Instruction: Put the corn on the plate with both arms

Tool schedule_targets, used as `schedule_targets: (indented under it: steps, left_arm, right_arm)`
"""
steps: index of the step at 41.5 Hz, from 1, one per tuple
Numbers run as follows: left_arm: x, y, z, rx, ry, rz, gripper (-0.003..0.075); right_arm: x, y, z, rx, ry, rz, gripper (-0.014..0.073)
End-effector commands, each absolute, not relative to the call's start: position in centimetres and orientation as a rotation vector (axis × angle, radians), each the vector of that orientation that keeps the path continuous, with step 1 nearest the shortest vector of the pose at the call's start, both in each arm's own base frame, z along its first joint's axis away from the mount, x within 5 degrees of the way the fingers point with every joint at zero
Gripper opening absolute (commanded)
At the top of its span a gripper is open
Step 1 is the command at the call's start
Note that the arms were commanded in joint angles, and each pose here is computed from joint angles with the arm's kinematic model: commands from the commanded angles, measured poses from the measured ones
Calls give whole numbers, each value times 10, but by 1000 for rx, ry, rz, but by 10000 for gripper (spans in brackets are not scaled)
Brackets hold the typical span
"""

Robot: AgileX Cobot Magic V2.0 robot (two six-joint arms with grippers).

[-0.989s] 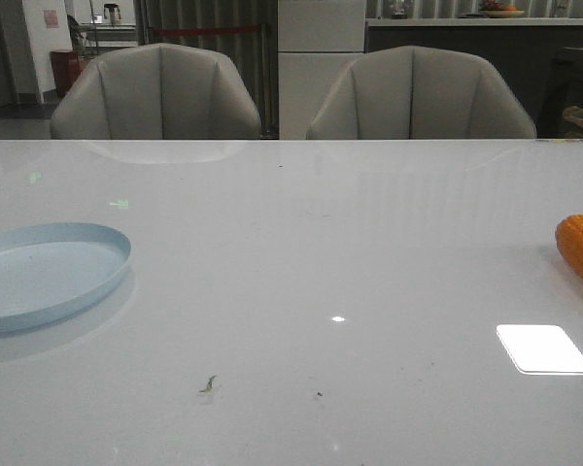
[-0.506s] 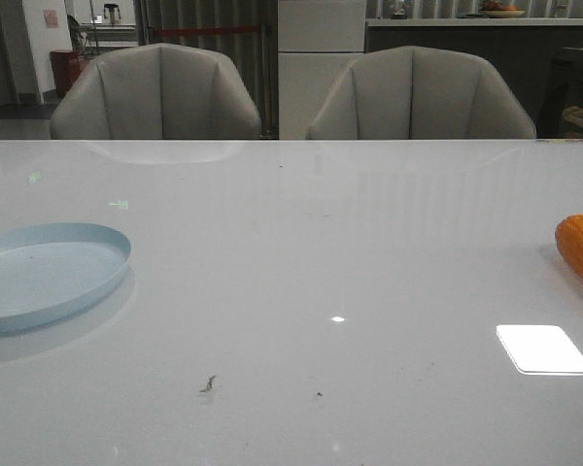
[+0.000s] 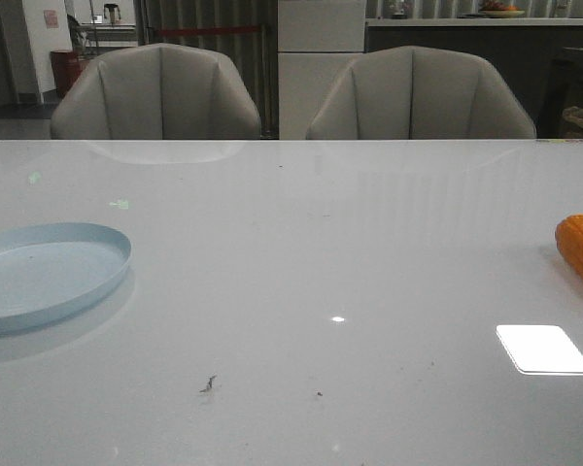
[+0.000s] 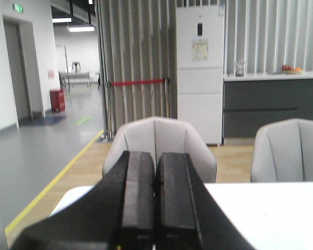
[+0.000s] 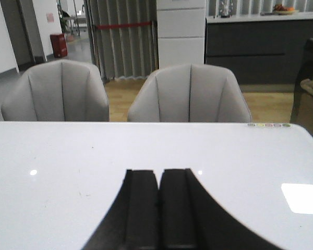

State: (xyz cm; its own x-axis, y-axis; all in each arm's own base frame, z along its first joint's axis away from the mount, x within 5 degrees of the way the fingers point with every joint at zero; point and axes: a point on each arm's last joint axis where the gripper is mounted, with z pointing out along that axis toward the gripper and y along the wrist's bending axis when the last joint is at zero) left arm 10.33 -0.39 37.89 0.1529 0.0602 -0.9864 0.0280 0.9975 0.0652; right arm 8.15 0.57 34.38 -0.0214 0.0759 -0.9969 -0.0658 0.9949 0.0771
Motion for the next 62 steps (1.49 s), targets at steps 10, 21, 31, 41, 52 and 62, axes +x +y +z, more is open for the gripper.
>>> schedule_targets:
  steps: [10, 21, 31, 41, 52, 62]
  left_arm:
    - [139, -5, 361, 75, 1664, 14, 94]
    - [162, -6, 335, 86, 1873, 12, 219]
    - [181, -8, 320, 70, 1962, -13, 384]
    - [208, -6, 314, 48, 2046, -15, 384]
    - [278, 11, 316, -26, 2287, 7, 384]
    - [342, 15, 296, -41, 2459, -12, 379]
  right_arm:
    - [134, 6, 345, 25, 1655, 101, 57]
    - [158, 8, 318, 24, 1874, 103, 104]
    - [172, 9, 301, 24, 1994, 102, 506]
    - [174, 9, 301, 25, 1989, 101, 529]
    - [174, 9, 301, 25, 1989, 101, 529]
    - [174, 9, 301, 25, 1991, 101, 529]
